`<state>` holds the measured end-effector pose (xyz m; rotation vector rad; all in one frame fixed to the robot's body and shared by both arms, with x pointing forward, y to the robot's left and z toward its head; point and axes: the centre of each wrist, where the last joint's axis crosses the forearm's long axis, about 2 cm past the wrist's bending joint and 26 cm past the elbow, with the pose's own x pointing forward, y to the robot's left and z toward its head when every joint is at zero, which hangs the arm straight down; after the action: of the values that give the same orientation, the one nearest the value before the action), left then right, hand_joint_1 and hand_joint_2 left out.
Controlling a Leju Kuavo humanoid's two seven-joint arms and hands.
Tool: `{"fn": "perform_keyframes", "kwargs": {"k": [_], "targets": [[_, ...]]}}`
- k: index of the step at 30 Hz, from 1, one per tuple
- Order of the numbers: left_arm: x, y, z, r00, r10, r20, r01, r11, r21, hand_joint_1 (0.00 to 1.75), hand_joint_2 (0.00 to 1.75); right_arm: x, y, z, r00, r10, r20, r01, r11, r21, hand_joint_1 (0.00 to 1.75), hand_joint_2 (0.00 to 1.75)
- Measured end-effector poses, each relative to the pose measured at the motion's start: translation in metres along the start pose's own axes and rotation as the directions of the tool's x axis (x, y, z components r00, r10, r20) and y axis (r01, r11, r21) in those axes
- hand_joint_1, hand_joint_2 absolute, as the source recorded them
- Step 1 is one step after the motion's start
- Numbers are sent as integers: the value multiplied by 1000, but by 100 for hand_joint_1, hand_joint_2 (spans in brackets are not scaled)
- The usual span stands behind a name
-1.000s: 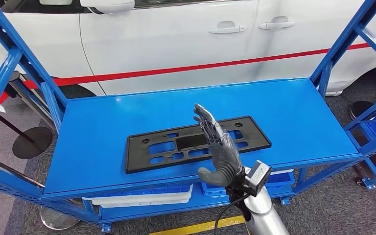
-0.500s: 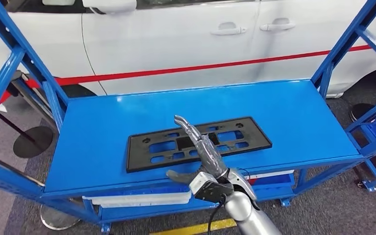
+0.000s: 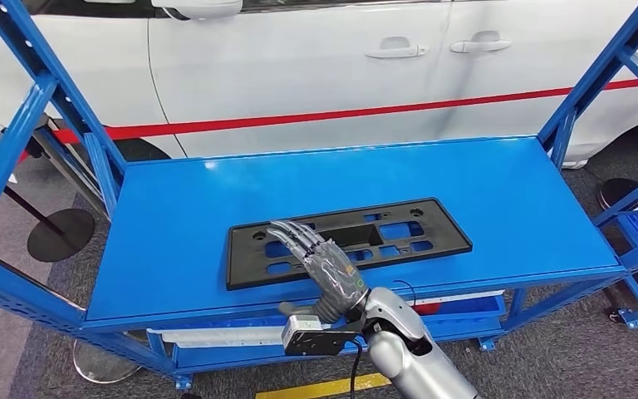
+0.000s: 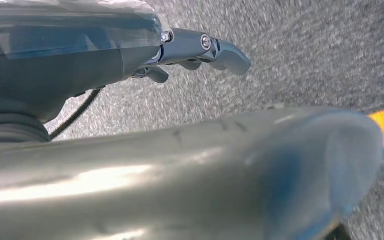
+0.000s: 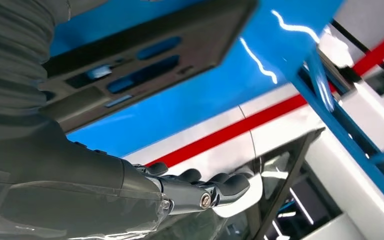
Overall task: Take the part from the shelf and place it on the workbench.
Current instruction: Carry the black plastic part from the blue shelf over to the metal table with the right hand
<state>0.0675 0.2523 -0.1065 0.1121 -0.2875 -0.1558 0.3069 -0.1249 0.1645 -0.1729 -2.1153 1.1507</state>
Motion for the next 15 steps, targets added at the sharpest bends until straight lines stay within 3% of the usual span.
{"fn": "perform_keyframes", "kwargs": {"k": [9, 15], "targets": [[-2, 2, 0, 1000, -3, -6, 3, 1000, 4, 0, 0, -15, 1, -9, 998, 67, -7, -65, 988, 141, 0, 175], [-4, 5, 0, 1000, -1, -10, 2, 1000, 14, 0, 0, -23, -6, -18, 974, 225, -23, -216, 955, 206, 0, 175]]}}
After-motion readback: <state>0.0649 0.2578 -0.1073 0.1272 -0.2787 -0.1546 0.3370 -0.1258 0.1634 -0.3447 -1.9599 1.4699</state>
